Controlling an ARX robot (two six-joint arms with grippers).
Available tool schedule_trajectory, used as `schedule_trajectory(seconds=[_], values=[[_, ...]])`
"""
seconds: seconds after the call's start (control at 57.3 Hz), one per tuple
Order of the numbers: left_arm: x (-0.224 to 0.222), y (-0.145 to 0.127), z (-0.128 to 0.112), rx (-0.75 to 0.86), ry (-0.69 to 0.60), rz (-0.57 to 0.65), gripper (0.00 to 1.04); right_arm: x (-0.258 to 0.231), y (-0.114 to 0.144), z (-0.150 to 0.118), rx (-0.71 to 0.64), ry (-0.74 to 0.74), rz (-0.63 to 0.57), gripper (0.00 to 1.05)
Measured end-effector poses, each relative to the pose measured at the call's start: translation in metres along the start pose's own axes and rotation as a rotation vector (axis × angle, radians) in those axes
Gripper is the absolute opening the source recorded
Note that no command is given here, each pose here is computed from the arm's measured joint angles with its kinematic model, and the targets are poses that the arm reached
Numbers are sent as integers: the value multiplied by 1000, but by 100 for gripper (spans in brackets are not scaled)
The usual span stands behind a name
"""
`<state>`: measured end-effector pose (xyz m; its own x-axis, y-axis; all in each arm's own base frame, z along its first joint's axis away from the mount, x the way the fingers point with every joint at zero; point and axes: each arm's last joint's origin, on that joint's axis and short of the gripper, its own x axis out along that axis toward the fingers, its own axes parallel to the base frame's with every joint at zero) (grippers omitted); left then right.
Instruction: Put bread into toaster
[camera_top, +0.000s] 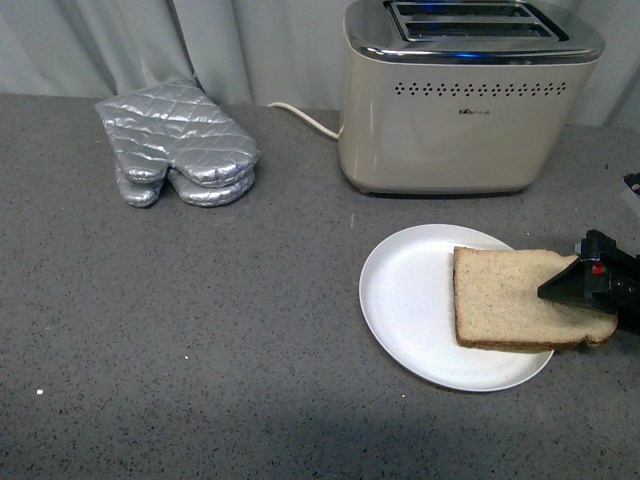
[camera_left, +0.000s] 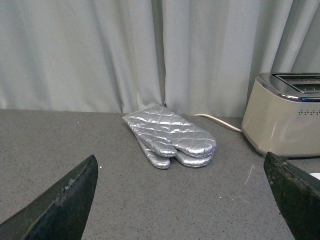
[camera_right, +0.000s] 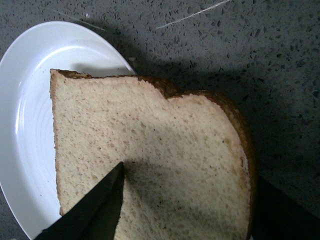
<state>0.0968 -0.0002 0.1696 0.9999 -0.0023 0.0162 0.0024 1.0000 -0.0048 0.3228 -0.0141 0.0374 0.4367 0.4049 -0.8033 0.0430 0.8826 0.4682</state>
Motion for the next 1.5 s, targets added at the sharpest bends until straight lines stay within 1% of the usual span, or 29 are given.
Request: schedule_trajectory(seconds=[0.122,0.157,0.192,0.262,0.349,0.541,0.698,0.785,0.855,0.942,1.012,1.064,1.117,1.221,1.274,1.413,1.501], values=[[0,0,0,0,0,0,98,0,1,1,6,1,3,36],[0,0,0,0,0,0,98,0,1,1,8,3,5,32],[0,0,0,0,0,0,98,-1,3,2,10,-1,11,24],[0,0,0,0,0,0,98,-6,7,4,8,-12,21,10],[0,0,0,0,0,0,98,-13,11,7,5,-34,29,2],[0,0,0,0,0,0,98,-40,29,12,25,-94,99,2],[0,0,0,0,0,0,98,-64,53,11,62,-163,159,2],[0,0,0,0,0,0,98,-87,76,11,104,-267,198,2],[0,0,0,0,0,0,98,-117,100,16,172,-424,202,2],[0,0,0,0,0,0,98,-145,122,18,315,-576,185,2],[0,0,0,0,0,0,98,-154,136,22,401,-637,165,2],[0,0,0,0,0,0,98,-156,144,26,456,-683,143,2],[0,0,0,0,0,0,98,-156,150,30,497,-699,125,2],[0,0,0,0,0,0,98,-151,174,44,588,-766,98,2],[0,0,0,0,0,0,98,-146,190,51,648,-764,76,2],[0,0,0,0,0,0,98,-124,222,61,766,-743,6,2],[0,0,0,0,0,0,98,-112,236,67,813,-721,-8,2]])
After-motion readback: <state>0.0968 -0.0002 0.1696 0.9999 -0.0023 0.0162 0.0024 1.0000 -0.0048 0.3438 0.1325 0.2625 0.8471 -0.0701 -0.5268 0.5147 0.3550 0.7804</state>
